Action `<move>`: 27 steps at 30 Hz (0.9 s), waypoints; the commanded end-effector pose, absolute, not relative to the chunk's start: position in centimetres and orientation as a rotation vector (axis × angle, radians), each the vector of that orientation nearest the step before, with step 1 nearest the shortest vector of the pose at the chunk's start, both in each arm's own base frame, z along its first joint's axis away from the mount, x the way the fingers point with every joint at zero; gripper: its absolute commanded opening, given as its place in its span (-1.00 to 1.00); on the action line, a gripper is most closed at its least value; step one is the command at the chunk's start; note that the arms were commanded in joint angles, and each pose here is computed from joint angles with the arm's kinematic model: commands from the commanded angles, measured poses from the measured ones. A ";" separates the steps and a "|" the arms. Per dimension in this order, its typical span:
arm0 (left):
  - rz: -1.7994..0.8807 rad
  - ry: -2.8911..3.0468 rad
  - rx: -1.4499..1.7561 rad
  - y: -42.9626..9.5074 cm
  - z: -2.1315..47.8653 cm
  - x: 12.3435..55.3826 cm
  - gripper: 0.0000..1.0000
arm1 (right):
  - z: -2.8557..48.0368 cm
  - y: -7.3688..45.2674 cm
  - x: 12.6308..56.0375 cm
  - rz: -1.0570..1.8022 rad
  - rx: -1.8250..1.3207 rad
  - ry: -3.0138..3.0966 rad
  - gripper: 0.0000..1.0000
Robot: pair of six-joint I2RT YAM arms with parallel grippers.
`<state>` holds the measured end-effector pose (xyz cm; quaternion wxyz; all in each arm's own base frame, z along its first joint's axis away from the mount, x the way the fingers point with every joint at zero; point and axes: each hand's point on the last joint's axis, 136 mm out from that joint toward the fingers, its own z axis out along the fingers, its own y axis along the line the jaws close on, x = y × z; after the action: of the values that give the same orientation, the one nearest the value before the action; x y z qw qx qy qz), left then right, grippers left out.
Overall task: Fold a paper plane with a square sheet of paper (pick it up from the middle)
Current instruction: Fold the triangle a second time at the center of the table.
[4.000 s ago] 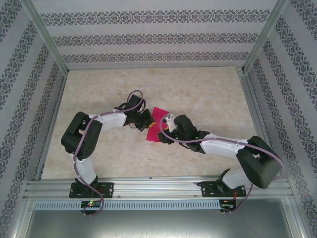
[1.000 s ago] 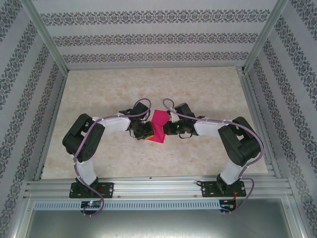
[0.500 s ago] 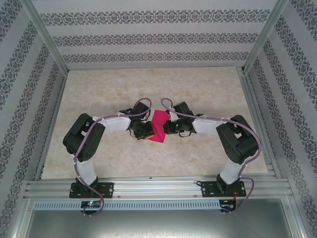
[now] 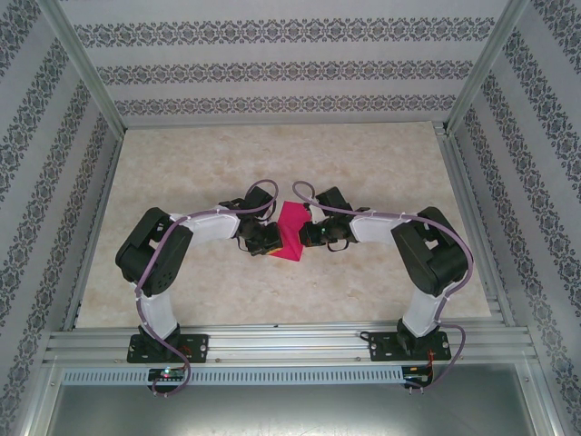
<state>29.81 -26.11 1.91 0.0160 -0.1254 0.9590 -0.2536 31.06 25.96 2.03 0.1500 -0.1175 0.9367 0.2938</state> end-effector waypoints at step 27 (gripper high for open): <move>-0.757 2.940 -0.341 -26.1 3.6 30.4 -0.63 | 0.0 25.1 30.7 0.774 -0.362 2.765 -0.86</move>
<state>29.92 -26.16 2.06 0.0179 -0.1235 0.9591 -0.2540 31.28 26.10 1.72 0.1471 -0.1227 0.9374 0.2910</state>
